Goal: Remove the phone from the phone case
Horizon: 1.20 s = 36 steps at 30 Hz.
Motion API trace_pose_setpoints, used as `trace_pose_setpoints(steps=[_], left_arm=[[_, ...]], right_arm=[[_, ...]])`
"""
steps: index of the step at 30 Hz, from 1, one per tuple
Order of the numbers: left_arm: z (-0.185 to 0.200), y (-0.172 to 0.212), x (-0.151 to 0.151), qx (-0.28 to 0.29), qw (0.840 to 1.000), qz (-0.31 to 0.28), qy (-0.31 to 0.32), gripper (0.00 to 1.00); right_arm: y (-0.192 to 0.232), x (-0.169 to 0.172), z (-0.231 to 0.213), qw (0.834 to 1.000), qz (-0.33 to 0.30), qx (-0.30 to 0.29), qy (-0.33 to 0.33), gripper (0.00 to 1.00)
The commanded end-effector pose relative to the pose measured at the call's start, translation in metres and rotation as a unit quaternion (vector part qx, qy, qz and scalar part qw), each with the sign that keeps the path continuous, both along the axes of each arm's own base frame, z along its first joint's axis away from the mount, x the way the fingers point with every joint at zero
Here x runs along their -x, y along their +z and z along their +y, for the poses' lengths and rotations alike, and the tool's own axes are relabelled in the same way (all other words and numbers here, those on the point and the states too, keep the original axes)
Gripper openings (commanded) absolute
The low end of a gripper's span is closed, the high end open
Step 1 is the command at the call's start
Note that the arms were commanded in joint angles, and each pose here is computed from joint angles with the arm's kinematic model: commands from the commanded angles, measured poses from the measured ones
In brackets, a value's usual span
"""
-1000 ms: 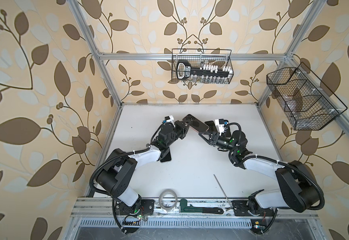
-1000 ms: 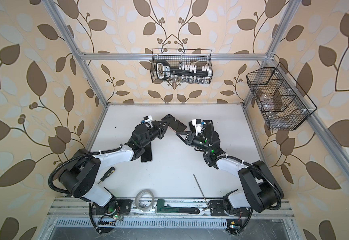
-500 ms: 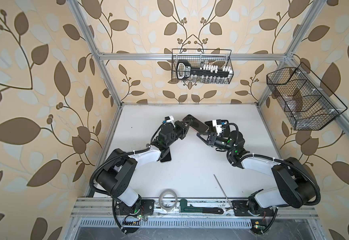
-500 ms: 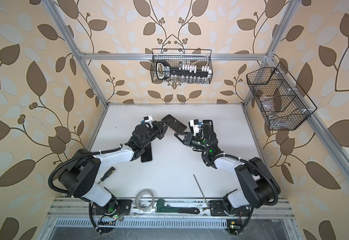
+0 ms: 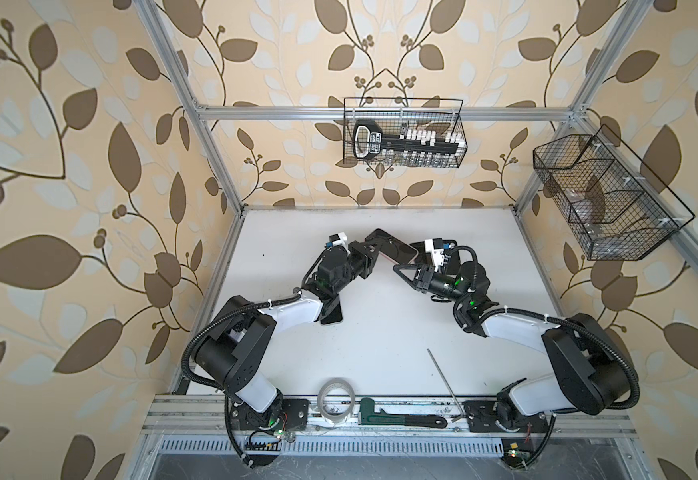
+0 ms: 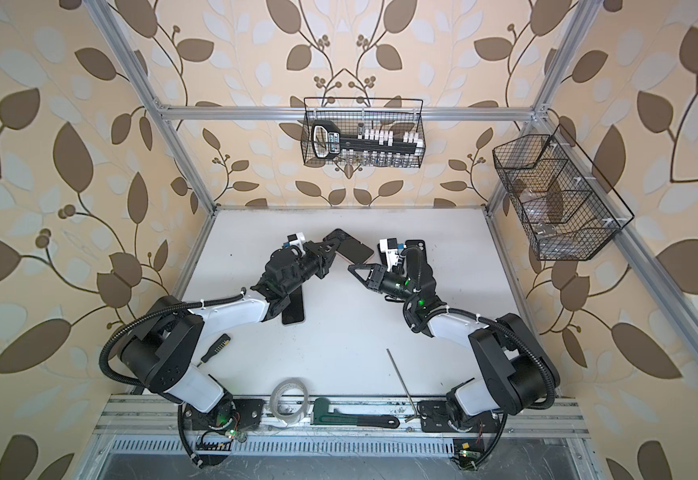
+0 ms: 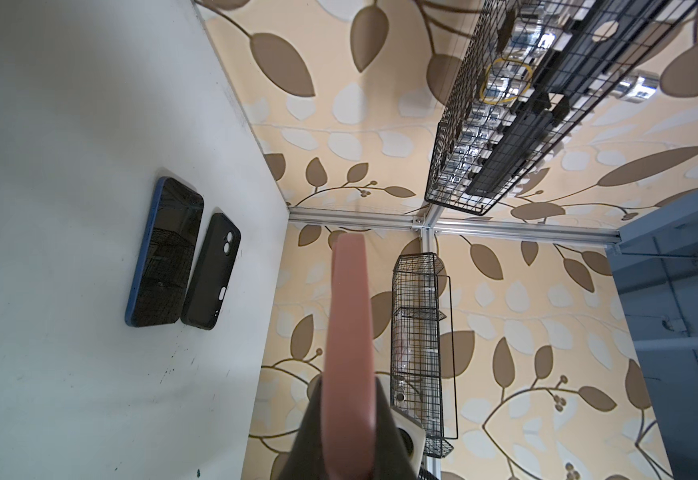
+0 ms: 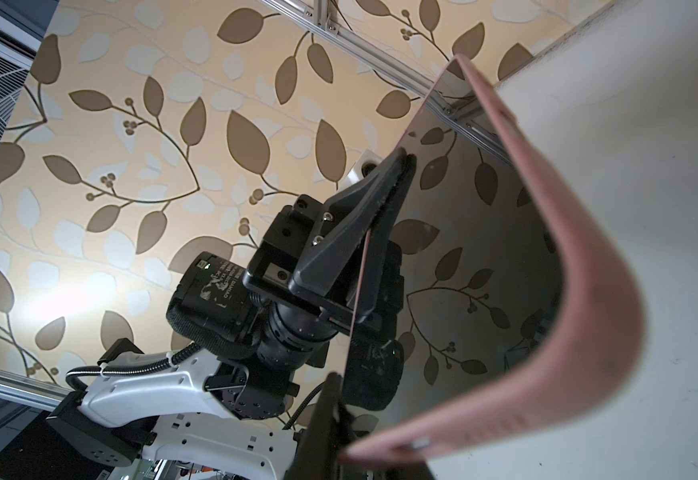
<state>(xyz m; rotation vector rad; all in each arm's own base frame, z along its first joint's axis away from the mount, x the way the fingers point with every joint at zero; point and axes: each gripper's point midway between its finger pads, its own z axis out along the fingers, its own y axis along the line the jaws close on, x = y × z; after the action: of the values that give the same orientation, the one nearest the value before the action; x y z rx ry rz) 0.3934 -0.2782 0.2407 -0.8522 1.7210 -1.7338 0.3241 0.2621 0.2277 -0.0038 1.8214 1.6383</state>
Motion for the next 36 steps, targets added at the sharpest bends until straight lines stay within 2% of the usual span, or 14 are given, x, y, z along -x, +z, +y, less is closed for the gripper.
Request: trace_pose_setpoints(steps=[1,7,10,18,25,28,31,33,36], left_arm=[[-0.001,0.039,0.006,0.057,0.998,-0.034,-0.004,0.0],[0.001,0.056,0.009,0.062,0.997,-0.035,-0.003,0.0],[0.001,0.062,0.011,0.073,0.997,-0.035,-0.004,0.0],[0.0,0.077,0.016,0.091,0.995,-0.044,-0.016,0.0],[0.001,0.074,0.019,0.059,0.996,-0.058,-0.017,0.0],[0.003,0.072,0.017,0.034,0.997,-0.067,-0.015,0.0],[0.007,0.073,0.013,0.001,0.996,-0.082,-0.024,0.0],[0.009,0.074,0.009,-0.021,0.995,-0.094,-0.034,0.0],[0.013,0.078,0.004,-0.046,0.991,-0.108,-0.057,0.0]], right_arm=[[-0.01,-0.002,0.0,0.998,-0.046,0.035,-0.013,0.08],[-0.029,0.006,-0.002,0.988,-0.117,0.102,-0.023,0.07],[-0.039,0.008,0.0,0.984,-0.128,0.123,-0.023,0.07],[-0.049,0.005,-0.001,0.987,-0.116,0.112,-0.024,0.08],[-0.041,0.01,-0.004,0.987,-0.118,0.106,-0.012,0.14],[-0.037,0.014,-0.005,0.985,-0.123,0.12,0.0,0.2],[-0.033,0.018,-0.009,0.982,-0.129,0.14,0.008,0.37],[-0.032,0.021,-0.012,0.978,-0.135,0.161,0.015,0.53],[-0.03,0.024,-0.019,0.971,-0.144,0.191,0.03,0.7]])
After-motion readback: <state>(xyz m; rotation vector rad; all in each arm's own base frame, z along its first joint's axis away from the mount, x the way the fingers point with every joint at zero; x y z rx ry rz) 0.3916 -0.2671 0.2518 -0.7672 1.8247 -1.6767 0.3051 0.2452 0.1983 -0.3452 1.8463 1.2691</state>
